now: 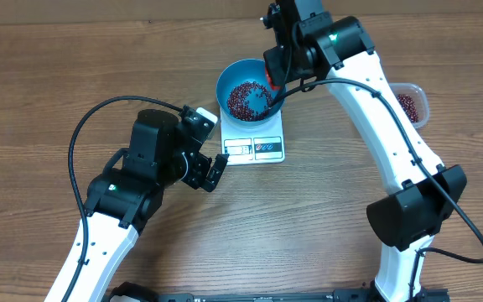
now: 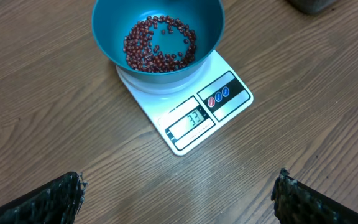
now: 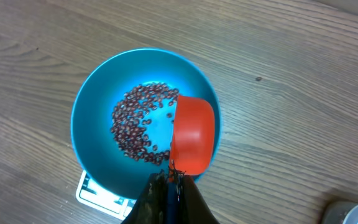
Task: Scoop item into bowl and weigh 150g on scale
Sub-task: 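Tilt the scoop with the right gripper to pour beans into the bowl, then return the empty scoop with the right gripper to the bean tub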
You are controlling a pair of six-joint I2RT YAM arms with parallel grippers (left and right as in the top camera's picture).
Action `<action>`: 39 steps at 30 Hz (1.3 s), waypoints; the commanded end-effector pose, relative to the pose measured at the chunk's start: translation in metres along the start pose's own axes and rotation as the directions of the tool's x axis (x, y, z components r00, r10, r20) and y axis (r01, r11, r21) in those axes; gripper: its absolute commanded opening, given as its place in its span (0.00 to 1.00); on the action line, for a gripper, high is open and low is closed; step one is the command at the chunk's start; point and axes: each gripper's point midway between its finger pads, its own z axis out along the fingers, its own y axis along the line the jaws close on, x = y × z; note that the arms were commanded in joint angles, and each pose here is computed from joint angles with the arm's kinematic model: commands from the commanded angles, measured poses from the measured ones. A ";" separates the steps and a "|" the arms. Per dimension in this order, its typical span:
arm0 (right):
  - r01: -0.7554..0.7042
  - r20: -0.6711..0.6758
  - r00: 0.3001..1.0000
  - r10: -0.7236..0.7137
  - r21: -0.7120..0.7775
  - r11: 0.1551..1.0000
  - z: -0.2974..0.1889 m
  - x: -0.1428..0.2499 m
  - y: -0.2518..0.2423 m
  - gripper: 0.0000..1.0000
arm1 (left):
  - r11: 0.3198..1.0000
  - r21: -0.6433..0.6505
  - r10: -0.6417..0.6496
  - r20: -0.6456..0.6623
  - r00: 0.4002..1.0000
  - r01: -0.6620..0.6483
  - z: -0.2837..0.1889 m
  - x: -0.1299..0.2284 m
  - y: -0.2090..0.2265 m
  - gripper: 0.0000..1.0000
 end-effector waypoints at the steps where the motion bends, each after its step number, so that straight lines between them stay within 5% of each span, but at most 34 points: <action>1: 0.060 0.076 0.995 -0.060 0.011 0.998 -0.030 -0.014 0.012 0.04 | 1.000 -0.010 -0.004 0.025 1.000 0.004 -0.005 -0.010 0.001 1.00; 9: 0.119 0.066 0.990 -0.121 0.038 0.992 -0.030 -0.012 0.016 0.04 | 1.000 -0.010 -0.004 0.025 1.000 0.004 -0.005 -0.010 0.001 0.99; 22: 0.019 0.185 0.983 -0.007 -0.059 0.998 -0.080 -0.026 -0.013 0.04 | 1.000 -0.010 -0.004 0.025 1.000 0.004 -0.005 -0.010 0.001 1.00; 28: -0.128 0.195 0.970 0.145 -0.096 0.987 -0.108 -0.015 -0.078 0.04 | 1.000 -0.010 -0.004 0.025 1.000 0.004 -0.005 -0.010 0.001 0.99; 39: -0.434 0.069 0.900 0.430 0.076 0.898 -0.125 0.074 -0.226 0.04 | 1.000 -0.009 -0.004 0.024 1.000 0.004 -0.005 -0.010 0.001 1.00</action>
